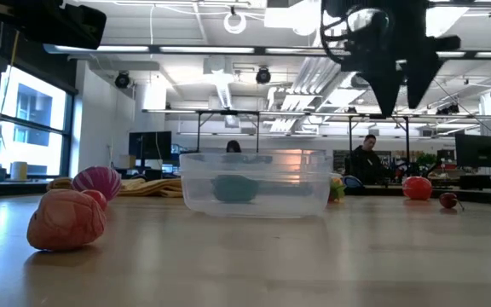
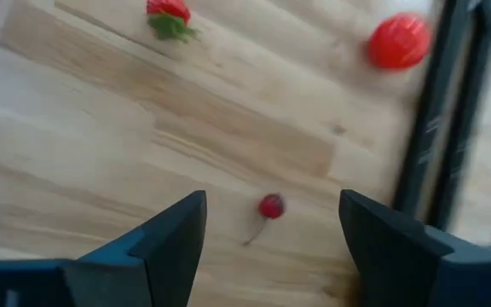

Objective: Pick and placing Produce into tupperware
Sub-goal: Put the top red cherry into the transparent bin

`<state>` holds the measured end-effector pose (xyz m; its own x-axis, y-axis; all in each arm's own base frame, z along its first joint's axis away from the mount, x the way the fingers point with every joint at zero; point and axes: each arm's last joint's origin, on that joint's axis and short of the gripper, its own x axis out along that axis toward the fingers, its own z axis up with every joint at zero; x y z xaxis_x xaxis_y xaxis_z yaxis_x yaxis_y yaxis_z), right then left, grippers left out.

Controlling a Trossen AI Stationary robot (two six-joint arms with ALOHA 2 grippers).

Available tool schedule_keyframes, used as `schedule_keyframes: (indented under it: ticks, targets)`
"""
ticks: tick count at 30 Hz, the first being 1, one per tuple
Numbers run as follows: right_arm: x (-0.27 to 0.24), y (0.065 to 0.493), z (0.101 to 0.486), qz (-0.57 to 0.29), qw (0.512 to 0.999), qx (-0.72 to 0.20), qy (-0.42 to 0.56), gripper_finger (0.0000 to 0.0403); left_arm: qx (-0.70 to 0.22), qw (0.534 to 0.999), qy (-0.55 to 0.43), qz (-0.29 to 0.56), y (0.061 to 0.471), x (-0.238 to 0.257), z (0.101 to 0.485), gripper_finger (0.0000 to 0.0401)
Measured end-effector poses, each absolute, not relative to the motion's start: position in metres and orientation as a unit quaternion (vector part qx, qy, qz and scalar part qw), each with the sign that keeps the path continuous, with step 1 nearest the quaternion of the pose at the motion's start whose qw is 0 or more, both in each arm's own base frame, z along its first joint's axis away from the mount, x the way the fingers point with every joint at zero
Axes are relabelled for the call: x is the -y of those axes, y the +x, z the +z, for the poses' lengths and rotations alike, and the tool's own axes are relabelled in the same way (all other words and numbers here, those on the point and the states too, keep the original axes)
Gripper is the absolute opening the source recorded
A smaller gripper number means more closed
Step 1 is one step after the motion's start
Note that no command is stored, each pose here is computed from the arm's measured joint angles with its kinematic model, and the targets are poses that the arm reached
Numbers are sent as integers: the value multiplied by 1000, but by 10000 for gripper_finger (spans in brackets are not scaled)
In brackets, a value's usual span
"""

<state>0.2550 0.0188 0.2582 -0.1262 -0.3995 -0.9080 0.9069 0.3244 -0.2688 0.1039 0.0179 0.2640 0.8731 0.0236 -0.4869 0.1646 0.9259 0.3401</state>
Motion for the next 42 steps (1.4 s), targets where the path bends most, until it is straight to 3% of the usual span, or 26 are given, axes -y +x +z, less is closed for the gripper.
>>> schedule_keyframes:
  ticks: [5, 14, 23, 42]
  targets:
    - [-16, 217, 243, -500, 643, -468, 343, 258, -249, 949, 189, -37, 104, -18, 264, 24]
    - [-7, 168, 208, -491, 603, -445, 444, 258, -249, 949, 189, -37, 104, -18, 264, 24]
    - [6, 159, 170, -488, 589, -436, 475, 258, -249, 949, 189, -37, 104, -18, 264, 24]
    - [19, 169, 137, -500, 576, -446, 468, 258, -249, 949, 189, -37, 104, -18, 264, 24]
